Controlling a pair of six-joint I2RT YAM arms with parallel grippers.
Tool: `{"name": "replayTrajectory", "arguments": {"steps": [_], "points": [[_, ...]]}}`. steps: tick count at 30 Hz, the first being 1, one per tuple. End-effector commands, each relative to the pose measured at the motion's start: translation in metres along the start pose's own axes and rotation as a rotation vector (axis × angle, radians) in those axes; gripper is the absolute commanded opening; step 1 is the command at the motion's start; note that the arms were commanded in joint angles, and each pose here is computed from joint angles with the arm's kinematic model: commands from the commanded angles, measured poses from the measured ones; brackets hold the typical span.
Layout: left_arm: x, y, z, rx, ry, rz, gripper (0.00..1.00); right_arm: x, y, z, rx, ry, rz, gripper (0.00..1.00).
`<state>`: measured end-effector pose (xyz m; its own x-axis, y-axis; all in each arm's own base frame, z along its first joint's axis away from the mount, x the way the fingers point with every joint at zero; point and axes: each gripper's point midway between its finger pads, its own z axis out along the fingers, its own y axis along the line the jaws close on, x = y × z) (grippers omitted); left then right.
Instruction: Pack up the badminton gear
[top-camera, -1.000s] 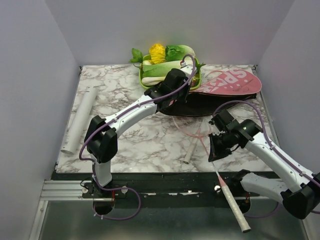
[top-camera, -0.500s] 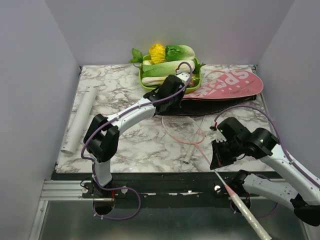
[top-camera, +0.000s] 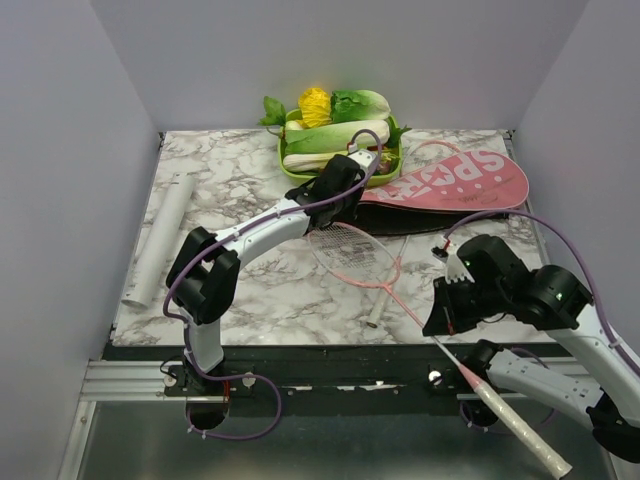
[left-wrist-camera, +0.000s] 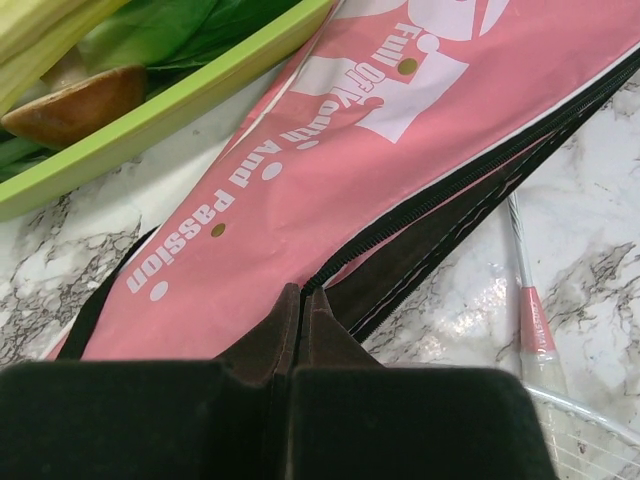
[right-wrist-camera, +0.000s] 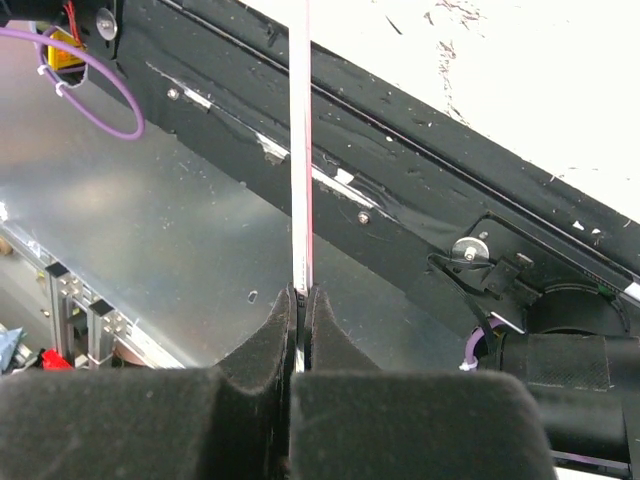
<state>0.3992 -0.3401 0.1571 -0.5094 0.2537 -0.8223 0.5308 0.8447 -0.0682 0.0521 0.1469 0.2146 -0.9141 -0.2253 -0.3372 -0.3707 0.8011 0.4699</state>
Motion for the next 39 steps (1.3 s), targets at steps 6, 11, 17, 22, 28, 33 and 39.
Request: {"name": "replayTrajectory", "arguments": {"steps": [6, 11, 17, 22, 28, 33, 39], "points": [[-0.014, 0.013, -0.007, -0.043, -0.029, 0.005, 0.00, 0.026, 0.005, -0.031, -0.008, 0.087, 0.013, 0.01], [-0.015, 0.013, -0.019, -0.034, -0.042, 0.000, 0.00, 0.021, -0.005, -0.023, 0.063, 0.093, 0.029, 0.01], [-0.016, 0.012, -0.034, -0.021, -0.051, -0.002, 0.00, 0.020, -0.016, -0.019, 0.119, 0.077, 0.054, 0.01], [-0.012, 0.011, -0.047, -0.005, -0.056, -0.026, 0.00, 0.020, -0.027, -0.016, 0.176, 0.058, 0.090, 0.01], [-0.013, 0.007, -0.065, 0.026, -0.075, -0.036, 0.00, 0.026, -0.039, -0.006, 0.232, 0.097, 0.109, 0.01], [-0.016, 0.008, -0.073, 0.027, -0.076, -0.015, 0.00, 0.030, -0.044, -0.001, 0.244, 0.109, 0.114, 0.01], [-0.015, 0.012, -0.073, 0.004, -0.077, 0.003, 0.00, 0.034, -0.042, 0.000, 0.222, 0.121, 0.106, 0.01]]}}
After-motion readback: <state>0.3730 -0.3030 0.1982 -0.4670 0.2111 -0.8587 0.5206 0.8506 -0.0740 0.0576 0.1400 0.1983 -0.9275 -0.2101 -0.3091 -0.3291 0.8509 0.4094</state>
